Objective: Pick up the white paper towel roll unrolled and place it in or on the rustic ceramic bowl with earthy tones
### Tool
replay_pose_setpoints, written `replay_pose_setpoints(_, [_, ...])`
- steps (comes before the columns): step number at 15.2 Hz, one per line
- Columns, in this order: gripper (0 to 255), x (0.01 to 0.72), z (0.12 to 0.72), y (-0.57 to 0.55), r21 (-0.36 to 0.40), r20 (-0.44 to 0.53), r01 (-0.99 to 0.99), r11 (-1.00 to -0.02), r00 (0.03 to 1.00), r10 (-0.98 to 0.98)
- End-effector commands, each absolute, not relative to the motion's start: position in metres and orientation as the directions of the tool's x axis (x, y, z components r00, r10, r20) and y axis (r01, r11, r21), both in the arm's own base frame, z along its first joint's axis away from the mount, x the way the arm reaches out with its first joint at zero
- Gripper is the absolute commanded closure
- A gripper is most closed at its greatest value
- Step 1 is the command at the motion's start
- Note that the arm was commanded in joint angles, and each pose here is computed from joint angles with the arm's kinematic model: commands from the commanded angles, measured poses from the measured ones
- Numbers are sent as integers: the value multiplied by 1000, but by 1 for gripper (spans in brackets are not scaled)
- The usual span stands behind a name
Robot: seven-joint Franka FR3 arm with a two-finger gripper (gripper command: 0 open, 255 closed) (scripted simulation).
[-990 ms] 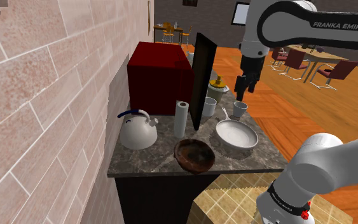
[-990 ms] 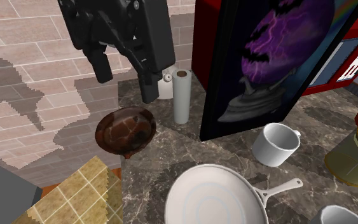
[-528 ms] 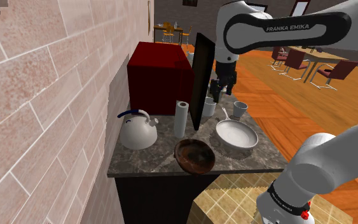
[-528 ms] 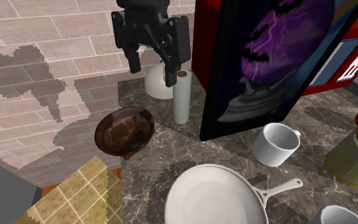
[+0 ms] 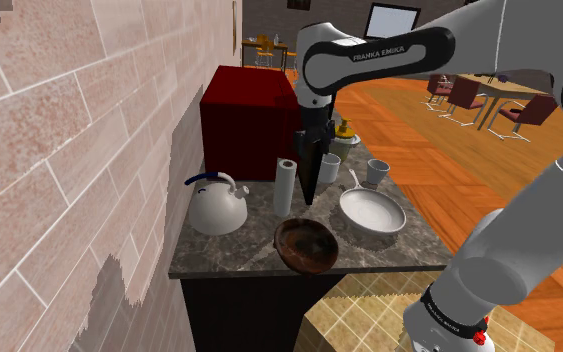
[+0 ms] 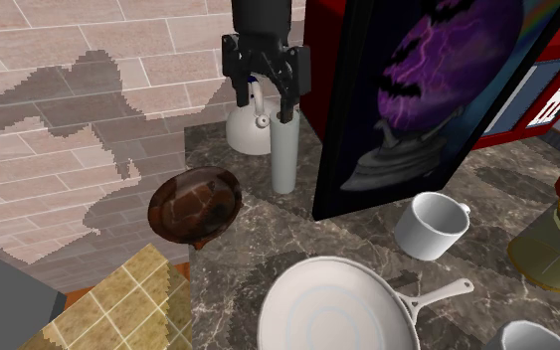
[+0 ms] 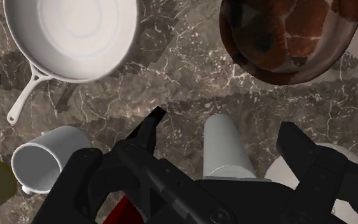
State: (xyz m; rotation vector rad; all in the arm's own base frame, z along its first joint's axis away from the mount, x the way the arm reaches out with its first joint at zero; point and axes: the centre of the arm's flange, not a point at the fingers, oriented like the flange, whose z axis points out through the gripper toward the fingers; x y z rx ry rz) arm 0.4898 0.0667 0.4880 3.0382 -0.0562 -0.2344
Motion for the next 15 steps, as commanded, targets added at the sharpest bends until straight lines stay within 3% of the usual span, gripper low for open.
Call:
replay_pose_setpoints(1, [0,513,475,73,94,-157,-40,-995,986,-55])
replay_pose_setpoints(6, [0,566,447,89,91,-172,-62,-994,982,-78])
replay_pose_setpoints(15, [0,559,407,86,91,-172,-62,-994,982,-78])
